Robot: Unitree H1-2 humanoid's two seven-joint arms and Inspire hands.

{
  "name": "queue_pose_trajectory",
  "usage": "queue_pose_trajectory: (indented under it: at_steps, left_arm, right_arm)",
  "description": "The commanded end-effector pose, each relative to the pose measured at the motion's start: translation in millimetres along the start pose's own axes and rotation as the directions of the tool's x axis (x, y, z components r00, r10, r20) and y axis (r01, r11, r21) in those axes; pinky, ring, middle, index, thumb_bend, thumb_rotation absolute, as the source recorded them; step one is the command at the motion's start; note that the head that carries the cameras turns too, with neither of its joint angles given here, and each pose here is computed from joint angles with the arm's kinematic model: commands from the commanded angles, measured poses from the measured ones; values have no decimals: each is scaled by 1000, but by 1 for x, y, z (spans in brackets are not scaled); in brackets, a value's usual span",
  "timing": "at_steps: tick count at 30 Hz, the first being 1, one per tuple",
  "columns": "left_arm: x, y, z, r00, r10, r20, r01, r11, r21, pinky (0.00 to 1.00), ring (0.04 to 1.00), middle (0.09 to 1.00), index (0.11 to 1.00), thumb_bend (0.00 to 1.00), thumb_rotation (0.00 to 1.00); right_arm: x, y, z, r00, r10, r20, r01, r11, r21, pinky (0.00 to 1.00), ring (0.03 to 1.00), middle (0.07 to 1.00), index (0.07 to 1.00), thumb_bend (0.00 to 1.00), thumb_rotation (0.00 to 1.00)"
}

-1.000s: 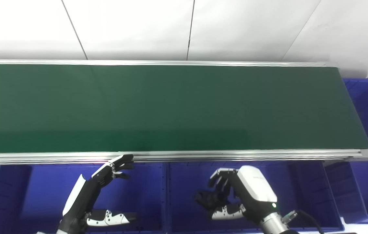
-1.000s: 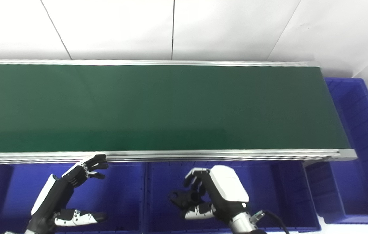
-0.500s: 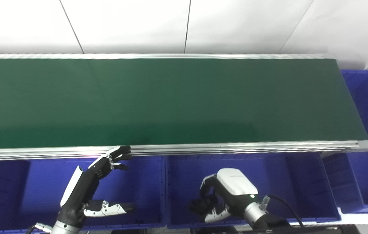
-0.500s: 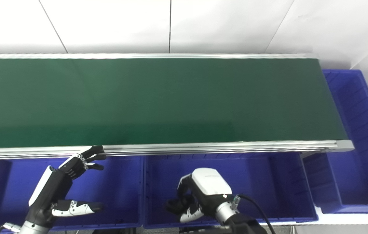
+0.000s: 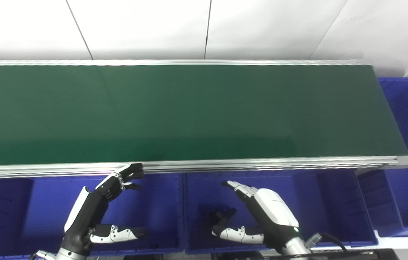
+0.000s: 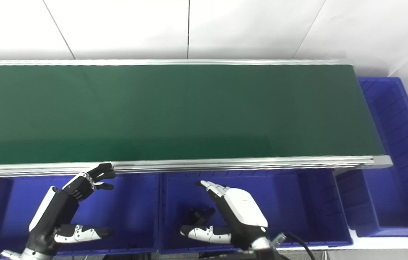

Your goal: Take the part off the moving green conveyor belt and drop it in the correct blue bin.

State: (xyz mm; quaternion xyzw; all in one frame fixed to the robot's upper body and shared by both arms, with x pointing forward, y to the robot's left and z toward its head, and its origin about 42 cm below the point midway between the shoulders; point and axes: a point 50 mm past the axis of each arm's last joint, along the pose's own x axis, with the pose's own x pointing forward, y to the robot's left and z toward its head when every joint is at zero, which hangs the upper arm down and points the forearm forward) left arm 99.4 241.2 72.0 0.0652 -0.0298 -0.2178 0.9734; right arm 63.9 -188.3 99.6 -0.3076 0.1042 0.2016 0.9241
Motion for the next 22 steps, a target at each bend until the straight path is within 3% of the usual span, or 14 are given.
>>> queue_pose_trajectory:
  at_steps: [1,5,9,22]
  left_arm:
    - [-2,1,8,999,2,48,-2,1000,-2,691,805,837,816,743,292]
    - [-2,0,6,999,3,46,-3,1000,-3,679,799,837,819,741,279]
    - [-2,-2,6,999,1,39,-1,1000,9,679,799,836,821,747,298]
    - [-4,-14,4,1000,8,15,-8,1000,25,701,805,842,826,749,285]
  right_arm:
    - [-8,1,18,989,-78,129,63,991,117,726,839,896,919,656,559]
    - [-8,19,24,971,-110,214,50,962,267,764,859,901,922,665,593]
    - [-5,25,18,967,-96,235,22,955,296,768,864,903,916,692,633]
    - [1,27,-7,962,-142,235,34,911,412,794,871,929,979,709,579]
